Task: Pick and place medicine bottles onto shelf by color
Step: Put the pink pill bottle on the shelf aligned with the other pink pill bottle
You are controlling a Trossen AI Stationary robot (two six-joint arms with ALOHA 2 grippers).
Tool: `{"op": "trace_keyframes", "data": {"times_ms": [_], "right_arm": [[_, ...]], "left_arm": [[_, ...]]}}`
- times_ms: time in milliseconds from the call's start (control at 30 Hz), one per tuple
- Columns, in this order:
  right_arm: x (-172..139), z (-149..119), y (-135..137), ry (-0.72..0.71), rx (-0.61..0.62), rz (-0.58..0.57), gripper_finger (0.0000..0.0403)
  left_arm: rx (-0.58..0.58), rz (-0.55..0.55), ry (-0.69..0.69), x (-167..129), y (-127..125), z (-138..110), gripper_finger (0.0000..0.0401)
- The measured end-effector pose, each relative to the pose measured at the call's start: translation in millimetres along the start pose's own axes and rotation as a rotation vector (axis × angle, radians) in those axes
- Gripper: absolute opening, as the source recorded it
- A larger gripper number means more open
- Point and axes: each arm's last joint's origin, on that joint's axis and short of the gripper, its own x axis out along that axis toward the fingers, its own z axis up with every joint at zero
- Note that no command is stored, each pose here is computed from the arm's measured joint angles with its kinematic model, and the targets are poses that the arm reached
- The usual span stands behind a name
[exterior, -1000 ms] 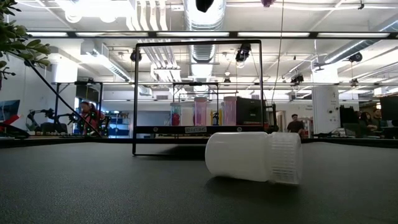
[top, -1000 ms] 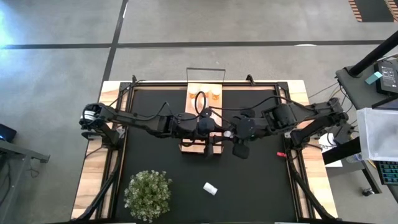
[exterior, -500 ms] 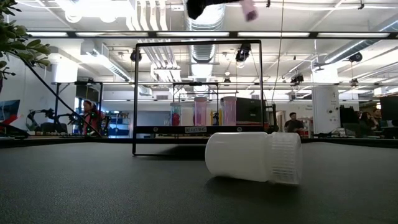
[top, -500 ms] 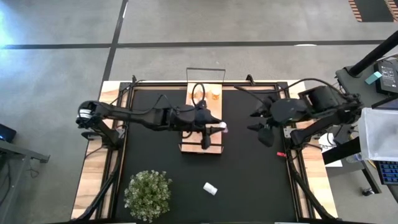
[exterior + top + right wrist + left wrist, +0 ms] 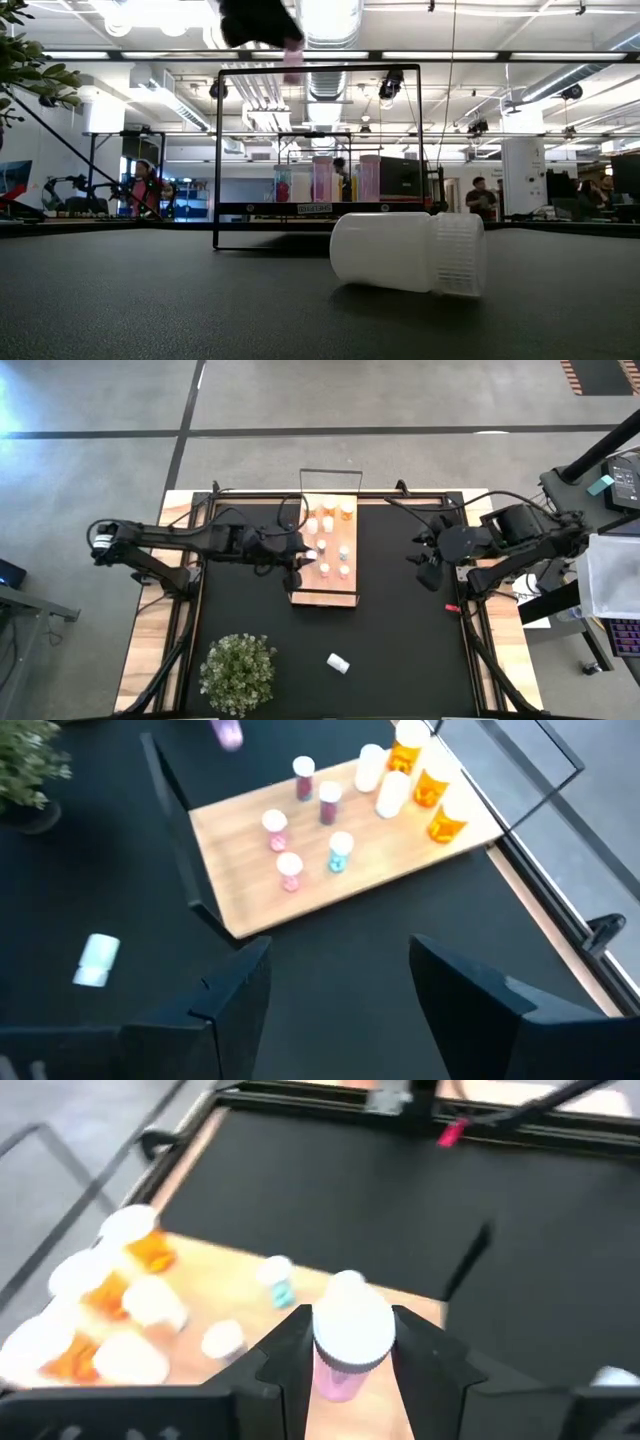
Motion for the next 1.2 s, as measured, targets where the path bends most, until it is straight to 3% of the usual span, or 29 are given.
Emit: {"op": "trace_keyframes", "data": {"times_ms": [367, 533, 933, 1200], "right_arm": [[24.8, -3.2, 9.8, 0.034, -0.026, -0.023, 0.0226], [28.7, -2.6, 12.0, 0.044, -0.031, -0.029, 0.0226], [29.8, 0.6, 14.4, 0.016, -0.010, -0.012, 0.0226], [29.9, 2.6, 15.6, -0.002, -0.001, -0.001, 0.0226]], "left_arm": [[-0.144, 0.044, -0.046, 18.3, 12.0, -61.1, 0.0104], [-0.039, 0.060, 0.010, 25.0, 17.4, -77.2, 0.0104], [0.147, -0.049, 0.093, 40.6, 25.7, -91.3, 0.0105], [0.167, -0.120, 0.022, 48.6, 25.4, -109.9, 0.0105]]}}
